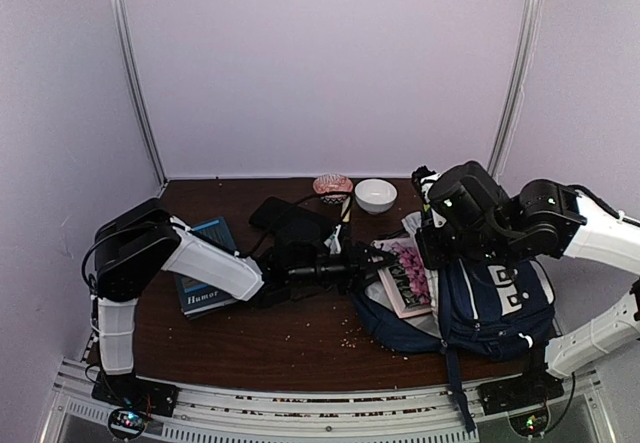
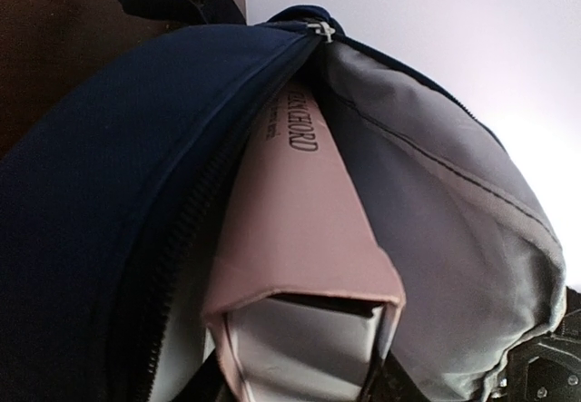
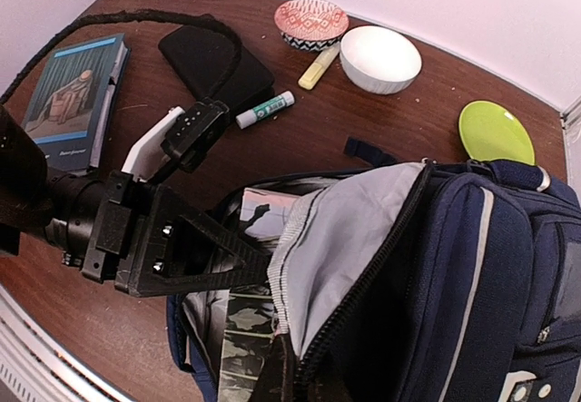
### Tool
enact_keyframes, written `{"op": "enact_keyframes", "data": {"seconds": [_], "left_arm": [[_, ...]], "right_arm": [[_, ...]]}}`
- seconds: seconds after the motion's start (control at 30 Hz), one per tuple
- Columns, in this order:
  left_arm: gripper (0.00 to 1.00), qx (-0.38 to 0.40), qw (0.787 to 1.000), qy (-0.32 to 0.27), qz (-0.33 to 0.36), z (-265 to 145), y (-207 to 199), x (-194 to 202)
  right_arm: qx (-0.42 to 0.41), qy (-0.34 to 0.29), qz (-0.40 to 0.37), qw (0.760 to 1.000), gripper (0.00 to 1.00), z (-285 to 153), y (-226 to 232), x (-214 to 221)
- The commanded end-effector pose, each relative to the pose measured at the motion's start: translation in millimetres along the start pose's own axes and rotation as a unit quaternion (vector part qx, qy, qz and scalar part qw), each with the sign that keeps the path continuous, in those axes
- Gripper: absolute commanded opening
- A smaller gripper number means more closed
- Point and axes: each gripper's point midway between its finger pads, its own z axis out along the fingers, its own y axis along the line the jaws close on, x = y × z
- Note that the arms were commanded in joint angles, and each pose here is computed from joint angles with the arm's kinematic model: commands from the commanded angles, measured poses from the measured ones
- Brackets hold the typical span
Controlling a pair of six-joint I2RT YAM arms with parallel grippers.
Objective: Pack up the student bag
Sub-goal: Place the book in the student bag.
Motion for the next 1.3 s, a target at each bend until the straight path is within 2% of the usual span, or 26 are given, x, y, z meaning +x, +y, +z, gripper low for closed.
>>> {"op": "enact_keyframes", "data": {"seconds": [0.0, 0.27, 0.4, 0.53, 0.73, 0.8, 0.87, 1.0, 1.27], "left_arm": [[0.48, 0.137, 0.99, -0.018, 0.039, -15.8, -67.1, -7.4], [0.47, 0.094, 0.992, -0.024, 0.08, -59.8, -57.5, 7.7], [0.47, 0.078, 0.993, -0.051, 0.071, -85.9, -40.5, 9.0], [0.47, 0.093, 0.99, -0.077, 0.077, -102.0, -44.2, 6.6], [0.46, 0.081, 0.991, -0.062, 0.084, -84.9, -34.1, 8.3], [0.46, 0.091, 0.991, -0.059, 0.079, -77.8, -34.1, 7.4], [0.46, 0.096, 0.991, -0.056, 0.074, -72.8, -30.8, 6.5], [0.48, 0.09, 0.993, -0.039, 0.072, -62.0, -20.7, 9.6], [0.48, 0.145, 0.986, 0.025, 0.083, -26.8, -36.3, 17.6]], "right_arm": [[-0.152, -0.029, 0.019, 0.988, 0.0, -25.9, 50.8, -40.5], [-0.263, 0.02, -0.044, 0.964, 0.0, -28.1, 108.9, -47.5], [-0.333, -0.003, -0.034, 0.942, 0.0, -41.0, 138.5, -70.4], [-0.409, -0.001, -0.032, 0.912, 0.0, -45.1, 174.0, -79.9], [-0.486, 0.015, -0.016, 0.873, 0.0, -50.6, 210.4, -88.0], [-0.486, 0.019, -0.014, 0.874, 0.0, -47.6, 213.8, -89.3], [-0.463, 0.018, -0.018, 0.886, 0.0, -41.3, 209.1, -88.8], [-0.445, 0.035, -0.018, 0.895, 0.0, -30.8, 201.5, -70.3], [-0.509, 0.048, -0.012, 0.859, 0.0, -54.0, 210.8, -62.1]]}}
